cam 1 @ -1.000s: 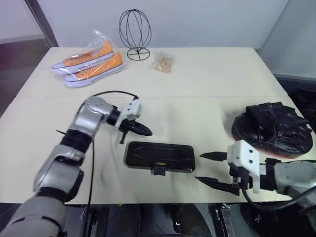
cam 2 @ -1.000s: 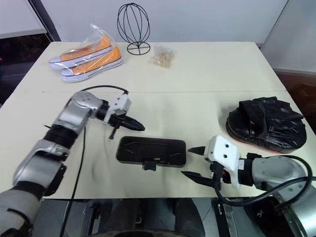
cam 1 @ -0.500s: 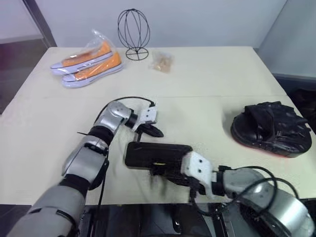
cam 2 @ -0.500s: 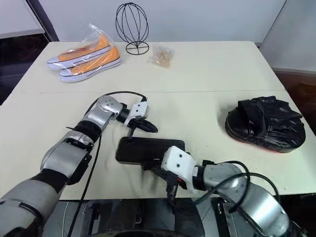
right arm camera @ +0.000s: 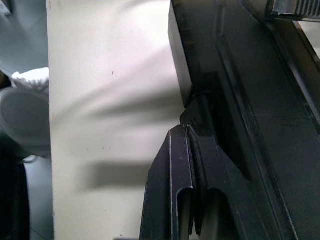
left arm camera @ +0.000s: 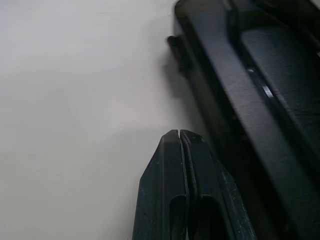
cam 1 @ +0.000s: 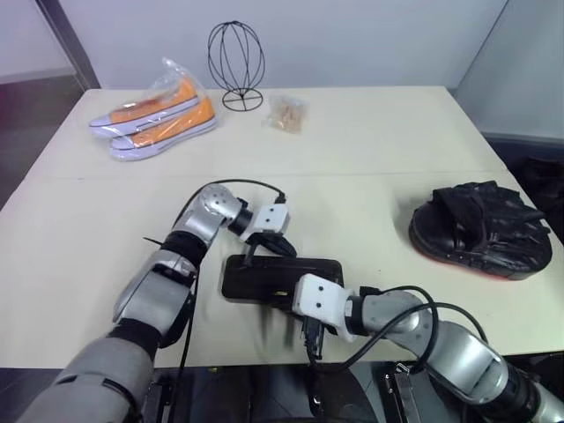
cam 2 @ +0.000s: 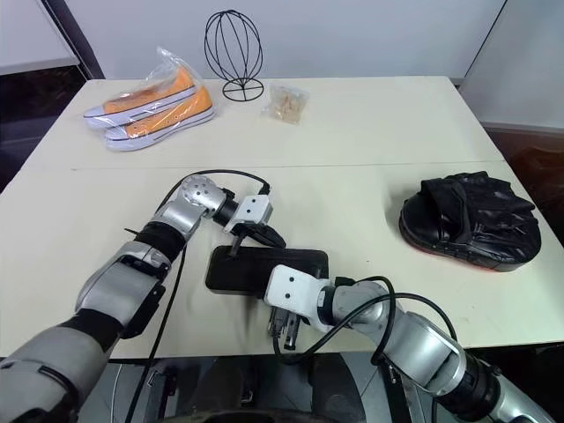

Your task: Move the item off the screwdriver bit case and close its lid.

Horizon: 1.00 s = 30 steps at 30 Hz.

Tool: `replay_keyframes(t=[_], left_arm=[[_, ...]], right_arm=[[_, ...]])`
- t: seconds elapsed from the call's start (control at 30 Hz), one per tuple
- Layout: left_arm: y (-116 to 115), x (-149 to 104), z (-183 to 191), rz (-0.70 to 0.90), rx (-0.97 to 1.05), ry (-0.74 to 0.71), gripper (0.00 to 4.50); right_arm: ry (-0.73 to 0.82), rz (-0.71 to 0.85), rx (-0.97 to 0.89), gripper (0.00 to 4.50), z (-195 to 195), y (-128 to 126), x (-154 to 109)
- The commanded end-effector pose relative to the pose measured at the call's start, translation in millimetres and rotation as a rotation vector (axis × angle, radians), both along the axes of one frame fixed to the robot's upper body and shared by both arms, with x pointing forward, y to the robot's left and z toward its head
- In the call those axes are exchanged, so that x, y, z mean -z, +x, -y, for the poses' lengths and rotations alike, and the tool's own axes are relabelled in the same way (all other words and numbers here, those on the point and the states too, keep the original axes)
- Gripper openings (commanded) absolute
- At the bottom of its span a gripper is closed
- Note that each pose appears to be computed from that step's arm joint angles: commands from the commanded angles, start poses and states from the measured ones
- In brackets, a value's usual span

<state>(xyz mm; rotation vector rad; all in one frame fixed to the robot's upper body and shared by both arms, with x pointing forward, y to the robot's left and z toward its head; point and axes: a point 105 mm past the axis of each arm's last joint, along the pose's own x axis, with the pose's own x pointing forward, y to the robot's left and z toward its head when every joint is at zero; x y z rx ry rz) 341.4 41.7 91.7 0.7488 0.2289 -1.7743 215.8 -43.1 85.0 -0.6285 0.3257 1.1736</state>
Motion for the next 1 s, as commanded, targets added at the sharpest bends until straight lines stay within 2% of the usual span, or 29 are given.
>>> replay_keyframes(t=[0.03, 0.17, 0.33, 0.5, 0.63, 0.73, 0.77, 0.8, 0.83, 0.87, 0.97, 1.0], left_arm=[[-8.9, 17.6, -5.5, -0.05, 0.013, 0.049, 0.0], [-16.5, 22.9, -10.6, -0.075, 0.042, 0.068, 0.0], [-29.5, 33.3, -12.6, -0.113, 0.068, 0.078, 0.0], [-30.7, 33.8, -9.9, -0.117, 0.037, 0.054, 0.0], [-19.2, 25.7, -13.2, -0.065, -0.012, 0.032, 0.0], [3.5, 6.4, -30.7, -0.014, -0.118, 0.02, 0.0], [8.1, 1.5, -36.3, -0.012, -0.142, 0.019, 0.0], [13.5, -11.4, -52.3, -0.012, -0.174, 0.015, 0.24], [16.6, -22.9, -65.9, -0.011, -0.197, 0.01, 0.52], [19.0, -35.9, -80.9, -0.001, -0.228, -0.006, 0.86], [14.3, -76.1, -125.5, -0.042, -0.37, -0.083, 2.37], [9.6, -82.8, -132.7, -0.057, -0.389, -0.091, 2.86]], right_arm=[[-0.079, 0.168, 0.103, 0.06, 14.7, 27.8, -6.6], [-0.134, 0.355, 0.156, 0.06, 21.7, 42.9, -18.2], [-0.185, 0.463, 0.202, 0.06, 33.3, 49.9, -23.3], [-0.2, 0.428, 0.189, 0.06, 36.6, 46.6, -10.8], [-0.079, 0.25, 0.164, 0.06, 31.4, 29.2, -6.2], [0.05, 0.034, 0.1, 0.91, 34.2, -1.5, -15.9], [0.072, -0.009, 0.103, 1.4, 37.7, -5.3, -18.5], [0.111, -0.067, 0.099, 1.92, 46.1, -10.4, -27.3], [0.135, -0.107, 0.083, 2.33, 53.1, -16.1, -35.2], [0.151, -0.136, 0.052, 2.93, 61.4, -22.5, -44.6], [0.151, -0.202, 0.027, 4.47, 97.5, -31.5, -67.5], [0.153, -0.212, 0.031, 4.5, 105.2, -32.2, -72.1]])
